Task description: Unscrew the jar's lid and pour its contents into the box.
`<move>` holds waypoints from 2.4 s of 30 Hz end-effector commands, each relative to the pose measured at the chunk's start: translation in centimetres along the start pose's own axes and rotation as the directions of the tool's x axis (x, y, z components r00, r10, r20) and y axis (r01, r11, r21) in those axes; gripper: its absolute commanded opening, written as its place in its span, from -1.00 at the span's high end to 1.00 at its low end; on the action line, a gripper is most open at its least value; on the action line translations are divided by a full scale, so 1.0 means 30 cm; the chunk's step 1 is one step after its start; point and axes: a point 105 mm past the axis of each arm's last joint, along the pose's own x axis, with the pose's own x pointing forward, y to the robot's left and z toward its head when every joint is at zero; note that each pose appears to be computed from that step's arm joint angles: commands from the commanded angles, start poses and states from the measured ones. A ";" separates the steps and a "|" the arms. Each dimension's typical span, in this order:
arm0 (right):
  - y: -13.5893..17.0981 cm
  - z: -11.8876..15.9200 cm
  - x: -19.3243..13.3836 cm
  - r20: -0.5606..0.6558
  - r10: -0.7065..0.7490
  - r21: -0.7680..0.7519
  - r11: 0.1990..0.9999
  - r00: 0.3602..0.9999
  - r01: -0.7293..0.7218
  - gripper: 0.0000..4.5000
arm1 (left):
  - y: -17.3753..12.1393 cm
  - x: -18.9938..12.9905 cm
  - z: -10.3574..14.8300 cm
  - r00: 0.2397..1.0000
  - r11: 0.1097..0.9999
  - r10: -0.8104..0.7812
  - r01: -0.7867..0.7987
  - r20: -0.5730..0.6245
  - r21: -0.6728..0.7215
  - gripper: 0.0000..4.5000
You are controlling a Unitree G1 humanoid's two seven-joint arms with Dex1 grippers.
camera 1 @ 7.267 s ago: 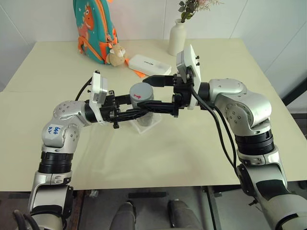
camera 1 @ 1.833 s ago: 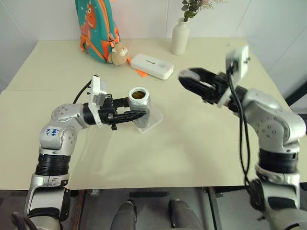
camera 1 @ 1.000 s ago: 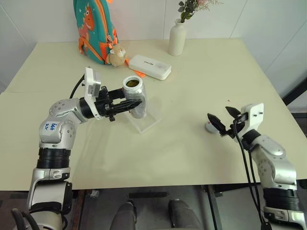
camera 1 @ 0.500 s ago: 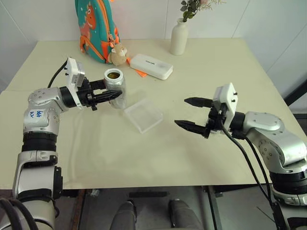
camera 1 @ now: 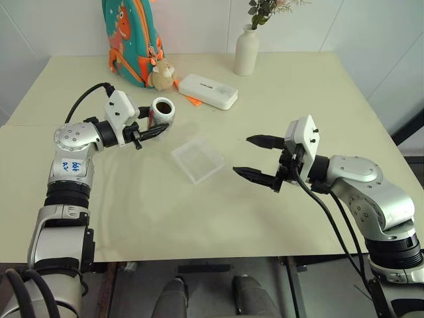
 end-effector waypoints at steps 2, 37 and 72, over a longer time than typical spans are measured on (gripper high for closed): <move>-0.018 0.021 -0.016 0.043 -0.054 -0.005 0.998 0.998 0.055 -0.98 | 0.024 0.030 0.116 0.995 0.893 0.097 -0.102 0.034 0.439 0.16; -0.047 0.061 -0.006 0.189 -0.200 0.106 0.977 0.961 0.182 -0.98 | -0.097 0.151 0.121 0.951 -0.189 0.020 -0.300 0.309 0.935 0.16; -0.034 0.032 -0.023 0.097 -0.118 0.053 0.992 0.988 0.113 -0.98 | 0.154 -0.336 -0.401 0.723 0.574 0.596 -0.688 -0.351 -0.444 0.16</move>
